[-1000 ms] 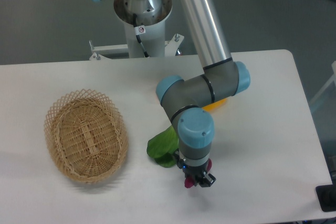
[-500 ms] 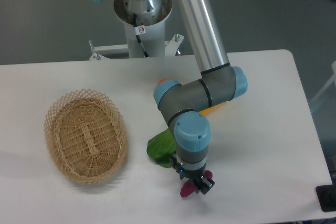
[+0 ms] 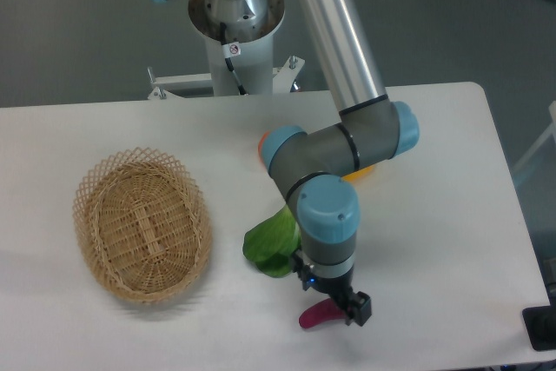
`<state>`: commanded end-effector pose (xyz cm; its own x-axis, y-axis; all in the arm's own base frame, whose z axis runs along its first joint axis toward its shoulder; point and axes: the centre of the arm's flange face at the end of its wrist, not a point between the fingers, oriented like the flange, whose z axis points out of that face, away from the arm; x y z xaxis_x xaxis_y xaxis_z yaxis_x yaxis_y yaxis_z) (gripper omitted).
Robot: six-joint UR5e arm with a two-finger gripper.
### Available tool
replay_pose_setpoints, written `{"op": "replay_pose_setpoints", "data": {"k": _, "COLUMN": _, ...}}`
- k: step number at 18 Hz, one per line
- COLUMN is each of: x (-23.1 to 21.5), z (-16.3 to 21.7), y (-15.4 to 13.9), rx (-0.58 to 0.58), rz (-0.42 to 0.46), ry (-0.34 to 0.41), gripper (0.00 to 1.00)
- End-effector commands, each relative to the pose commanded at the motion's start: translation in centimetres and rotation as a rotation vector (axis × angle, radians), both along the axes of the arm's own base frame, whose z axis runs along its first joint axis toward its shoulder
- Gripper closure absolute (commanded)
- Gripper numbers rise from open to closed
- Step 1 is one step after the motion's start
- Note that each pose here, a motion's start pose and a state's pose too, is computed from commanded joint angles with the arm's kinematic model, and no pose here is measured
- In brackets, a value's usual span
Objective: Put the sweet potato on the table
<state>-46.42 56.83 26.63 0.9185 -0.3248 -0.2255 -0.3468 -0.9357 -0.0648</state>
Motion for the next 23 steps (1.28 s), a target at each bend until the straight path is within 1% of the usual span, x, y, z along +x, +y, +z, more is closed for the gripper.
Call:
{"op": "replay_pose_setpoints", "data": {"k": 1, "x": -0.8, "z": 0.8, "y": -1.0, "rx": 0.002, "rz": -0.005, "ry": 0.006, "gripper": 0.00}}
{"op": "replay_pose_setpoints", "data": {"k": 4, "x": -3.1, "z": 2.1, "y": -4.0, "rx": -0.023, "rz": 0.005, "ry": -0.018, "gripper": 0.00}}
{"op": "replay_pose_setpoints", "data": {"k": 6, "x": -4.1, "z": 2.8, "y": -5.5, "rx": -0.048, "rz": -0.036, "ry": -0.031, "gripper": 0.00}}
{"op": "replay_pose_setpoints", "data": {"k": 10, "x": -6.0, "z": 4.2, "y": -8.7, "rx": -0.074, "rz": -0.049, "ry": -0.053, "gripper": 0.00}}
{"op": "replay_pose_setpoints", "data": {"k": 14, "x": -8.1, "z": 5.3, "y": -12.1, "rx": -0.096, "rz": -0.098, "ry": -0.070, "gripper": 0.00}}
{"op": "replay_pose_setpoints", "data": {"k": 16, "x": -9.0, "z": 5.4, "y": -13.5, "rx": -0.086, "rz": -0.115, "ry": -0.084, "gripper": 0.00}}
{"op": "replay_pose_setpoints", "data": {"k": 17, "x": -9.3, "z": 5.9, "y": -14.1, "rx": -0.082, "rz": -0.120, "ry": -0.079, "gripper": 0.00}}
{"op": "replay_pose_setpoints", "data": {"k": 20, "x": -9.8, "z": 6.0, "y": -15.1, "rx": -0.093, "rz": -0.167, "ry": -0.081, "gripper": 0.00}}
{"op": "replay_pose_setpoints", "data": {"k": 23, "x": -10.3, "z": 5.7, "y": -16.5, "rx": -0.101, "rz": -0.188, "ry": -0.086, "gripper": 0.00}}
